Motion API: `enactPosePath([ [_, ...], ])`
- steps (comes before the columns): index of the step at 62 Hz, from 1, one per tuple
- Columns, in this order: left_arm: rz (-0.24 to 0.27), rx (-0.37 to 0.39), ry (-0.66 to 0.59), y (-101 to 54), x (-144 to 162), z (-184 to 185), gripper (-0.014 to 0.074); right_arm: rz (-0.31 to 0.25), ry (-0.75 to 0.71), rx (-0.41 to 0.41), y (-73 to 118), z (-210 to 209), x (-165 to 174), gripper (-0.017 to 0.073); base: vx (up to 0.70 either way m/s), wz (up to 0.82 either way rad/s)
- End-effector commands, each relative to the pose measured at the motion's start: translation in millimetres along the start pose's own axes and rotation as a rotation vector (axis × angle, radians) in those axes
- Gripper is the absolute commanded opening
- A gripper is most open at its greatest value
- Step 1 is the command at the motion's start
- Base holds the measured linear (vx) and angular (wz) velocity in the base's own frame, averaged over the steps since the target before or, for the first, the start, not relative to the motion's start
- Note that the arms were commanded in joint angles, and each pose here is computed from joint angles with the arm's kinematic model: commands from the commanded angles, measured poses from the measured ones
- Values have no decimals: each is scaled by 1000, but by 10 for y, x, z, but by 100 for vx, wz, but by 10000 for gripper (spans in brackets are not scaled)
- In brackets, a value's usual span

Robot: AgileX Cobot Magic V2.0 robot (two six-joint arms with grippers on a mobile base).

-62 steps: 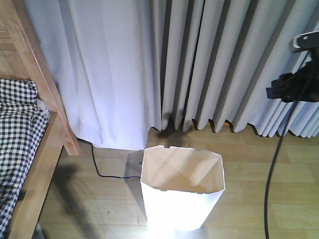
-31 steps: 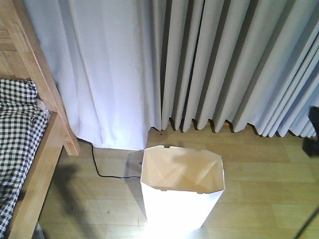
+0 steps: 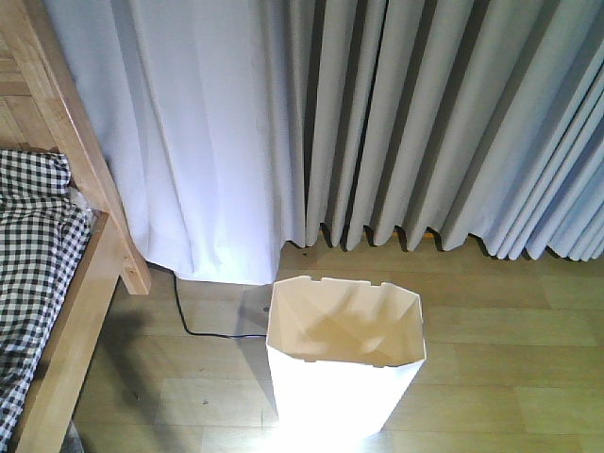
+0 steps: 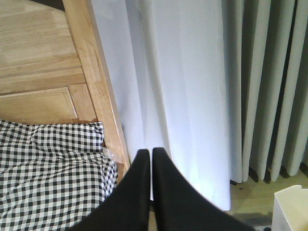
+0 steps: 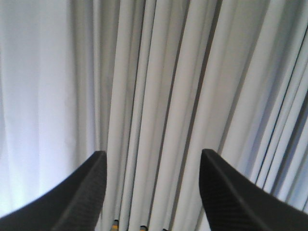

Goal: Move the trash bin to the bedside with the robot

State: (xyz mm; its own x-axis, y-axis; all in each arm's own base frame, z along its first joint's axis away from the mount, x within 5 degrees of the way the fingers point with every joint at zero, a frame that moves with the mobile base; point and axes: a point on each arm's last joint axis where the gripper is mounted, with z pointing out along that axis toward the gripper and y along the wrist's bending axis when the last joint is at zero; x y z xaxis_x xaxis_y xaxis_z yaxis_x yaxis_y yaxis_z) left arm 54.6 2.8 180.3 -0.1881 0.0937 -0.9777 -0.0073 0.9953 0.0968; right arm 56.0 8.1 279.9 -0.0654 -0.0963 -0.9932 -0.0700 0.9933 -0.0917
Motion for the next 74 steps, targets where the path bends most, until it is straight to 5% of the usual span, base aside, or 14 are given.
enactPosePath([
  [1, -10, 12, -56, -16, 19, 16, -6, 11, -67, 22, -26, -11, -125, 404, 0, 0],
  [8, -10, 12, -56, -16, 19, 16, -6, 11, -71, 24, -28, -11, -129, 304, 0, 0],
  [18, -10, 12, -56, -16, 19, 16, -6, 10, -75, 26, -30, -11, -132, -20, 0, 0],
  [52, -10, 12, -56, -16, 19, 16, -6, 11, -73, 27, -30, -9, -126, -11, 0, 0],
  [74, -10, 12, -56, -16, 19, 16, -6, -7, -175, 149, -68, -14, 506, -11, 0, 0],
])
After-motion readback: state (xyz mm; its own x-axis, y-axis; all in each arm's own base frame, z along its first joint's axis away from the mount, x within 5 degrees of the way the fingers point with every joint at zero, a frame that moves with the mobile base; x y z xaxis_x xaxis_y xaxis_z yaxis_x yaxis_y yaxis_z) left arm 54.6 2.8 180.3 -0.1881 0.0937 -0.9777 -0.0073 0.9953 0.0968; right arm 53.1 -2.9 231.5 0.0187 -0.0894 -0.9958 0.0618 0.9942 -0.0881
